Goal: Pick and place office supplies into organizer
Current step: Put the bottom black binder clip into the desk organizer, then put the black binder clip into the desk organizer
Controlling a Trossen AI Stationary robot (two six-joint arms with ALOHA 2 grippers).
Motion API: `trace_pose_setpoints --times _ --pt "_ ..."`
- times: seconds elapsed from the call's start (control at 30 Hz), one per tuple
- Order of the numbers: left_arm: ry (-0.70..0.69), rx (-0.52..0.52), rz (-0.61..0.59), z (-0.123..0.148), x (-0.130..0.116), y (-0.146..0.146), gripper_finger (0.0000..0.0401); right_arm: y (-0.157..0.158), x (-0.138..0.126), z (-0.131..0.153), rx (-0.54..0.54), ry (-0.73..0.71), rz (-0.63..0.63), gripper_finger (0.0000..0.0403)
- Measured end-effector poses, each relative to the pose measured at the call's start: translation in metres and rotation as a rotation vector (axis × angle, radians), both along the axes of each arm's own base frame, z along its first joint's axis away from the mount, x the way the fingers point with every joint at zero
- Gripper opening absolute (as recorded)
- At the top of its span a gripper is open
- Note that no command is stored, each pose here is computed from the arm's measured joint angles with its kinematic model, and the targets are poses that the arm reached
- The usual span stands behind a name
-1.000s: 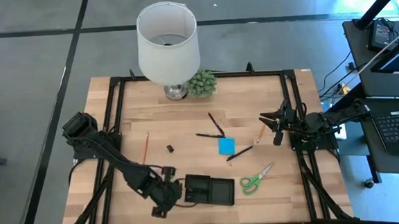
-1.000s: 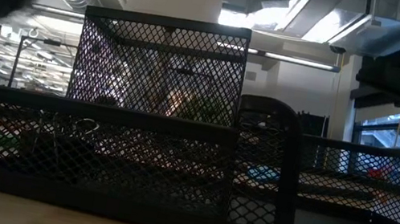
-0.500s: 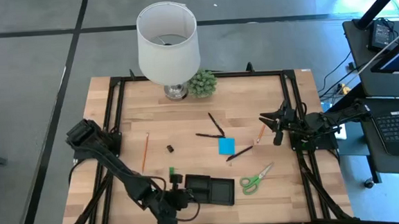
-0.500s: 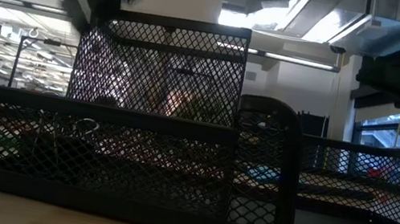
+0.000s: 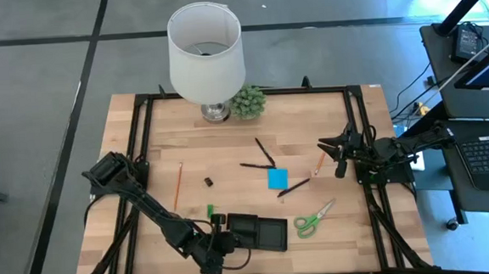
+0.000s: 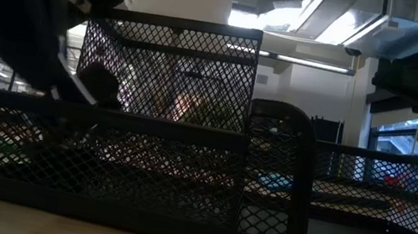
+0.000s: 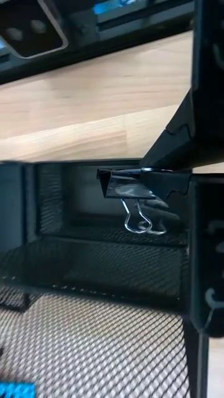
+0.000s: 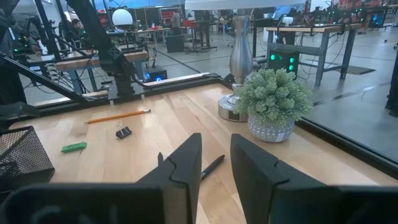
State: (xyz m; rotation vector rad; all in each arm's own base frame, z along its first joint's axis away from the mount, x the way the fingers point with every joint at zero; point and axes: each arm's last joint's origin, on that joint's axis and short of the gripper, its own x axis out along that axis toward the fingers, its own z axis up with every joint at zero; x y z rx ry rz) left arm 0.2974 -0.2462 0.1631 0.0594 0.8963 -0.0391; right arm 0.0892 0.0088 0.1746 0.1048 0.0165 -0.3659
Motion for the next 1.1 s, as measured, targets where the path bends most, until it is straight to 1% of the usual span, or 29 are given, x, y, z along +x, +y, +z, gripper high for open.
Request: trace_pose_setpoints --times 0.33,0.7,0.87,1.0,1.1 --pt "0.015 -0.012 -0.015 -0.001 0.0 -0.001 0.0006 0.0 0.0 0.0 -0.001 0.0 0.0 0.0088" --pt "0.014 -0.026 -0.011 0.002 0.0 0.0 0.0065 0.0 0.0 0.0 -0.002 0.001 0.0 0.0088" --pt "-0.017 -0.071 -0.018 0.021 -0.003 0.003 0.0072 0.0 0.0 0.0 -0.003 0.001 0.0 0.0088" --pt "-0.045 -0.102 -0.021 0.045 -0.01 0.009 0.0072 0.0 0.0 0.0 -0.004 0.002 0.0 0.0088" --pt "-0.076 -0.096 -0.005 0.065 -0.017 0.016 0.0073 0.0 0.0 0.0 -0.003 0.001 0.0 0.0088"
